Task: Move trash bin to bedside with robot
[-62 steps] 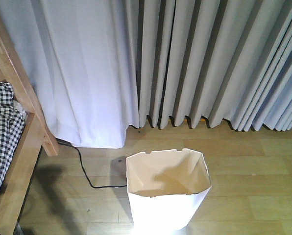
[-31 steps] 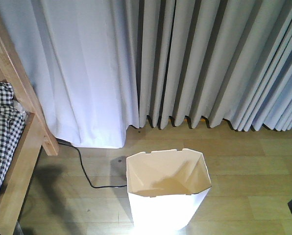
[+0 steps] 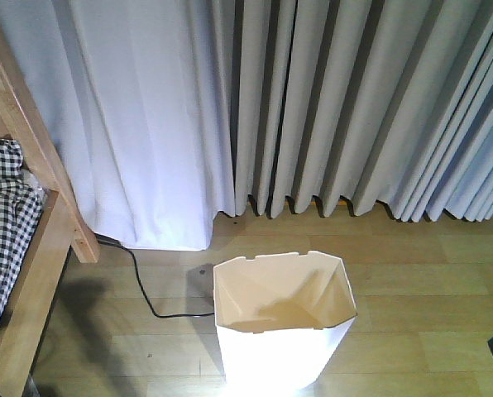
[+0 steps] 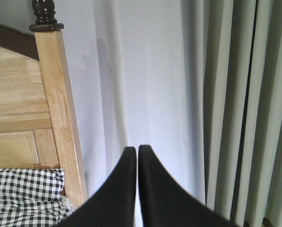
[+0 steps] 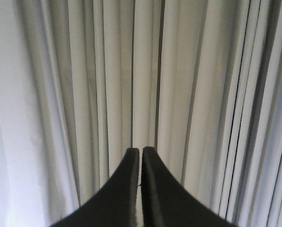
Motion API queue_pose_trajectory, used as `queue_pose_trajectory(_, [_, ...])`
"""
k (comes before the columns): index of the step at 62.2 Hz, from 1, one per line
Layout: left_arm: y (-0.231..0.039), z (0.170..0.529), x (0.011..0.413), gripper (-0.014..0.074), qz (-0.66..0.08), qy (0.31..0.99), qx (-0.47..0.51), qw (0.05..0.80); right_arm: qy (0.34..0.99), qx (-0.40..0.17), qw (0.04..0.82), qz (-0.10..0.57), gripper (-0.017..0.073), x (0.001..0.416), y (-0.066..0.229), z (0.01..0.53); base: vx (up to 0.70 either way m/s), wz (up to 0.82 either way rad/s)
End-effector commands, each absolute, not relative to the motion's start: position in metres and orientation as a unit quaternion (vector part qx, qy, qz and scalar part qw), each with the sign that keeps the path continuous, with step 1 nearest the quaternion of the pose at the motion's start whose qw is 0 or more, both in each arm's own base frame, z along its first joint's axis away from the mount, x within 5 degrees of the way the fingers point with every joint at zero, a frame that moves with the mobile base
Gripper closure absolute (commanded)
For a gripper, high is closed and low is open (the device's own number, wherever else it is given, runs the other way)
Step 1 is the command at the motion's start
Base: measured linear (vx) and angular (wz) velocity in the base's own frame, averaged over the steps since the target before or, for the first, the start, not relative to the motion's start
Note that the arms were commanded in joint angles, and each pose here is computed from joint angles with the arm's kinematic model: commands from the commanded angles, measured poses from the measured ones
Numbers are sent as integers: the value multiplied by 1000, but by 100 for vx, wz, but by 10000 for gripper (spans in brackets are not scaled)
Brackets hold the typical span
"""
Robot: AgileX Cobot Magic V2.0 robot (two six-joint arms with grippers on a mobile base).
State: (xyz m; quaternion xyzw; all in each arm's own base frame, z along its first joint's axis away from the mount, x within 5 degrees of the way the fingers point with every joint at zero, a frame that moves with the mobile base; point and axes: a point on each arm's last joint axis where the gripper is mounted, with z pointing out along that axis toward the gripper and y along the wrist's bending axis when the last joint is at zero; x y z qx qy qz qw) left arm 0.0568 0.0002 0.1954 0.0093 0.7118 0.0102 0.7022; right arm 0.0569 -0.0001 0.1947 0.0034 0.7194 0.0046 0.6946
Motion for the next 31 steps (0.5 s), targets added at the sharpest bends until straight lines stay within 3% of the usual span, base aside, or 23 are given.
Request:
queue_pose_trajectory(1, [0,199,56,600,-1,684,4,729,686,-4,728,2,568,56,0,203,0,0])
queue_pose_trajectory(31, [0,199,56,600,-1,684,4,729,686,-4,728,2,568,56,0,203,0,0])
